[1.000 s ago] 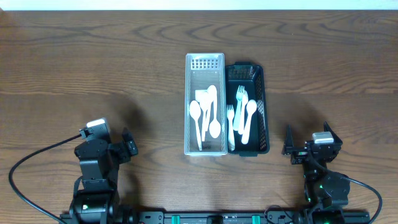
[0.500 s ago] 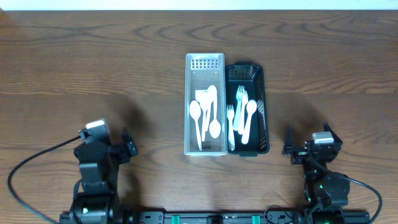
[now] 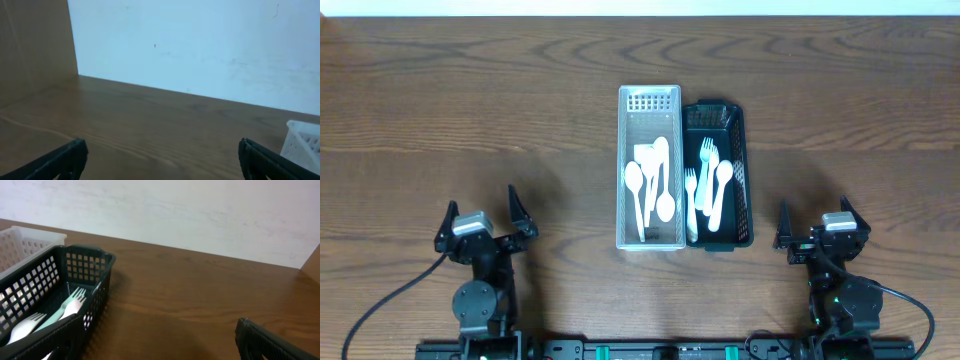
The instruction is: Pack container
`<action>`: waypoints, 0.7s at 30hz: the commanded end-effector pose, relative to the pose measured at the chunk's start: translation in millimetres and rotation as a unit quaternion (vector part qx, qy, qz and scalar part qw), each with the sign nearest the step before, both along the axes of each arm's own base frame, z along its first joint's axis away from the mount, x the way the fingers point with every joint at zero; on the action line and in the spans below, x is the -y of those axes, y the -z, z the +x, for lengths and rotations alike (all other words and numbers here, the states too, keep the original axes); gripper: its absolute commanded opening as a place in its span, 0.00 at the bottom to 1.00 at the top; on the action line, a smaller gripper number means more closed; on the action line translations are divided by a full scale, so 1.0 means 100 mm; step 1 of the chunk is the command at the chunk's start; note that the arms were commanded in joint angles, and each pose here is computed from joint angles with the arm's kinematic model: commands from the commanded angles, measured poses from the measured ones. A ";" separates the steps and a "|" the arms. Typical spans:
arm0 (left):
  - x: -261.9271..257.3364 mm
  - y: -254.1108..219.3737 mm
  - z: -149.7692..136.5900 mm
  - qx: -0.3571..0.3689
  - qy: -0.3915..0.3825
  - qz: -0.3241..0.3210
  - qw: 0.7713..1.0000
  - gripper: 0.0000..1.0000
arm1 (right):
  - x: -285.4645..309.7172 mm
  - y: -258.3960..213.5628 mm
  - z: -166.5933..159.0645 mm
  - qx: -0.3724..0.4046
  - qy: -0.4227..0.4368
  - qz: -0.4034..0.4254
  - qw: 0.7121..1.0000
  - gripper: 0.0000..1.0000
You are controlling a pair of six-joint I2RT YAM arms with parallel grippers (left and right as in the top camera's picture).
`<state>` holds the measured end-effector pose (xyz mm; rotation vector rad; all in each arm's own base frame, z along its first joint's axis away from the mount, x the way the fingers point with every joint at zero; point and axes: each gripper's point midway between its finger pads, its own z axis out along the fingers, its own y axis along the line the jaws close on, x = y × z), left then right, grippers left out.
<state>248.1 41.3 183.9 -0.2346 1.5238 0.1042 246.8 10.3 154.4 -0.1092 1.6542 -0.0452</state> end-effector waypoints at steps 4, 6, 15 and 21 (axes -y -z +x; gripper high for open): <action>0.05 0.16 -0.05 -0.031 0.014 0.007 0.999 0.98 | 0.01 0.00 0.00 0.000 0.001 0.008 1.000 0.99; 0.14 0.37 -0.05 -0.073 0.042 0.000 0.996 0.98 | 0.01 0.00 0.00 0.000 0.001 0.008 1.000 0.99; 0.21 0.48 -0.05 -0.089 0.061 -0.039 0.993 0.98 | 0.01 0.00 0.00 0.000 0.001 0.008 1.000 0.99; 0.21 0.51 -0.05 -0.096 0.061 -0.040 0.993 0.98 | 0.01 0.00 0.00 0.000 0.001 0.008 1.000 0.99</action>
